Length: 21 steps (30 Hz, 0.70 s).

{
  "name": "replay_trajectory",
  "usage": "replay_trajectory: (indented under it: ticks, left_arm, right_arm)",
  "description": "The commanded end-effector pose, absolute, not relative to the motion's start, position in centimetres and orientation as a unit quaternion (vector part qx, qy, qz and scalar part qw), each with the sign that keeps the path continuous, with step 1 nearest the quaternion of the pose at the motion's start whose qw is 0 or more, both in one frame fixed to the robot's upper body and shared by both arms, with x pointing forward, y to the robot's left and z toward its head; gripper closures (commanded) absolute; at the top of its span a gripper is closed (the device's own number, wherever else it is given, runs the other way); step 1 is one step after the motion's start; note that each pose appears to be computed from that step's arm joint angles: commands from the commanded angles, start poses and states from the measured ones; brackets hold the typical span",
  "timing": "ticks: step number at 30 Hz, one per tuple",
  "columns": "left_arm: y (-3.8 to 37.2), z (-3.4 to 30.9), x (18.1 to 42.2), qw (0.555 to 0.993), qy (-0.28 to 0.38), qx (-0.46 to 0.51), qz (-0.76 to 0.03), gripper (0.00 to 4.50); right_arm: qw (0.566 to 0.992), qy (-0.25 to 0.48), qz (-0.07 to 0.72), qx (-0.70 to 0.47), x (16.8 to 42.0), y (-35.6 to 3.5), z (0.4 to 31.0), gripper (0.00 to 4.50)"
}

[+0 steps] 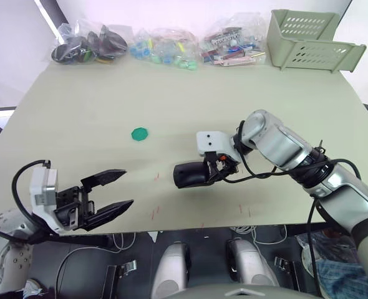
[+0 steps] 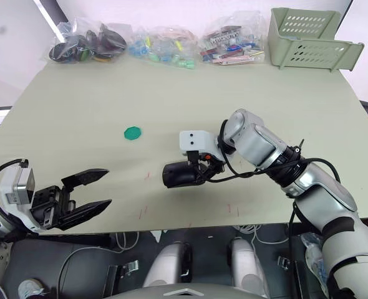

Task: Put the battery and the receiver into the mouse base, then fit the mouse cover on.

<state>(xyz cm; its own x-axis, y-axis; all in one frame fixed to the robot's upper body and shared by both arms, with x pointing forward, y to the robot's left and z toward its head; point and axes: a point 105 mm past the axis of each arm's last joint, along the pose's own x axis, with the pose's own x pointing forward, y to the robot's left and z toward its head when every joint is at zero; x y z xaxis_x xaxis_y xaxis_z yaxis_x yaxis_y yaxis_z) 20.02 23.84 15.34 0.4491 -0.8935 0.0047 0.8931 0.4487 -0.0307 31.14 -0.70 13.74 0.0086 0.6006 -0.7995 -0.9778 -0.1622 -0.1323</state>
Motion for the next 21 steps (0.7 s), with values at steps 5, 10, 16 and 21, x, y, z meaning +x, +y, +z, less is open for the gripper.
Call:
replay_trajectory:
  ticks: [5,10,16,21]
  left_arm:
    - [24.3,15.5,19.8,0.855,0.001,0.005,-0.519,0.0]
    - [24.3,15.4,19.8,0.855,0.001,0.005,-0.519,0.0]
    - [24.2,15.4,19.9,0.855,0.001,0.004,-0.519,0.0]
    - [24.3,15.3,19.8,0.856,0.001,0.002,-0.516,0.0]
  right_arm:
    - [0.596,0.216,0.671,-0.386,30.8,0.0,15.0,1.18]
    - [0.596,0.209,0.671,-0.387,30.8,0.0,15.2,0.04]
    - [0.604,0.197,0.67,-0.385,30.8,0.0,15.9,0.04]
    - [0.624,0.145,0.701,-0.313,29.8,1.0,18.5,0.04]
